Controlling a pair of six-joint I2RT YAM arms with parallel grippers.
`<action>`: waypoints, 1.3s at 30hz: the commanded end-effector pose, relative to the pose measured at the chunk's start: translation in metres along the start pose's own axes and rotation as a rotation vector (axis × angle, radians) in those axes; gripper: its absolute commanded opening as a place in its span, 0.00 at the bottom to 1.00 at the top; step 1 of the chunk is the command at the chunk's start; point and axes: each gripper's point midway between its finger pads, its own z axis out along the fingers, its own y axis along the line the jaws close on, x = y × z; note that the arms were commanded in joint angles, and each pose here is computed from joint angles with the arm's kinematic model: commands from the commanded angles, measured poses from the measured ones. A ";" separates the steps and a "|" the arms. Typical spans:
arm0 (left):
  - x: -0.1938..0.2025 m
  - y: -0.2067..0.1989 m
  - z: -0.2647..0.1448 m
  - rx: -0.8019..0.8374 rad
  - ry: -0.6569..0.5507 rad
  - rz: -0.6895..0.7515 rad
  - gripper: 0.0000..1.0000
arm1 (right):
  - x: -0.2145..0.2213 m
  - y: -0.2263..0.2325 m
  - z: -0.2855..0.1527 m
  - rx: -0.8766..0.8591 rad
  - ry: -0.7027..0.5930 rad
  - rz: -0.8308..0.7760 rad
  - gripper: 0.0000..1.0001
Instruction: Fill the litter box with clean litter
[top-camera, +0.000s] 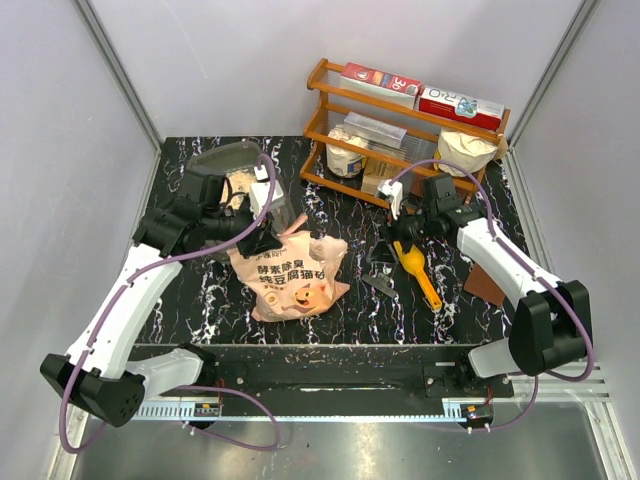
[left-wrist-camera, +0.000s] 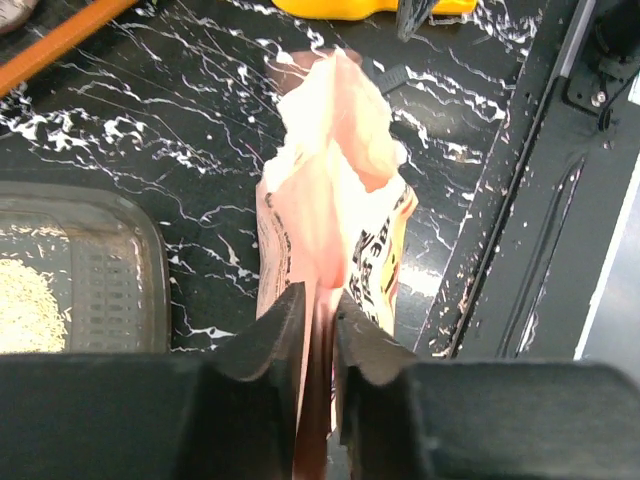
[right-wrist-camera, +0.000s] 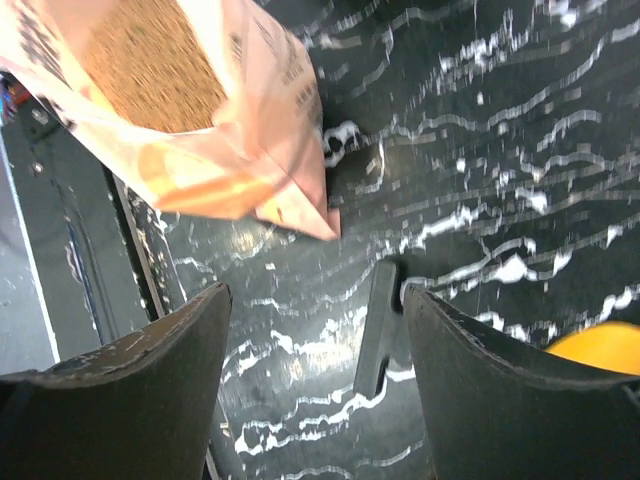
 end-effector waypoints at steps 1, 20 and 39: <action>-0.061 0.006 -0.032 -0.109 -0.185 0.192 0.33 | -0.060 0.013 0.010 -0.107 -0.178 -0.103 0.75; 0.052 0.047 -0.067 -0.467 -0.040 0.021 0.80 | -0.105 0.053 0.060 -0.248 -0.182 -0.286 0.76; 0.033 0.030 -0.028 -0.243 -0.225 0.037 0.50 | -0.077 0.038 0.084 -0.017 0.033 -0.149 0.67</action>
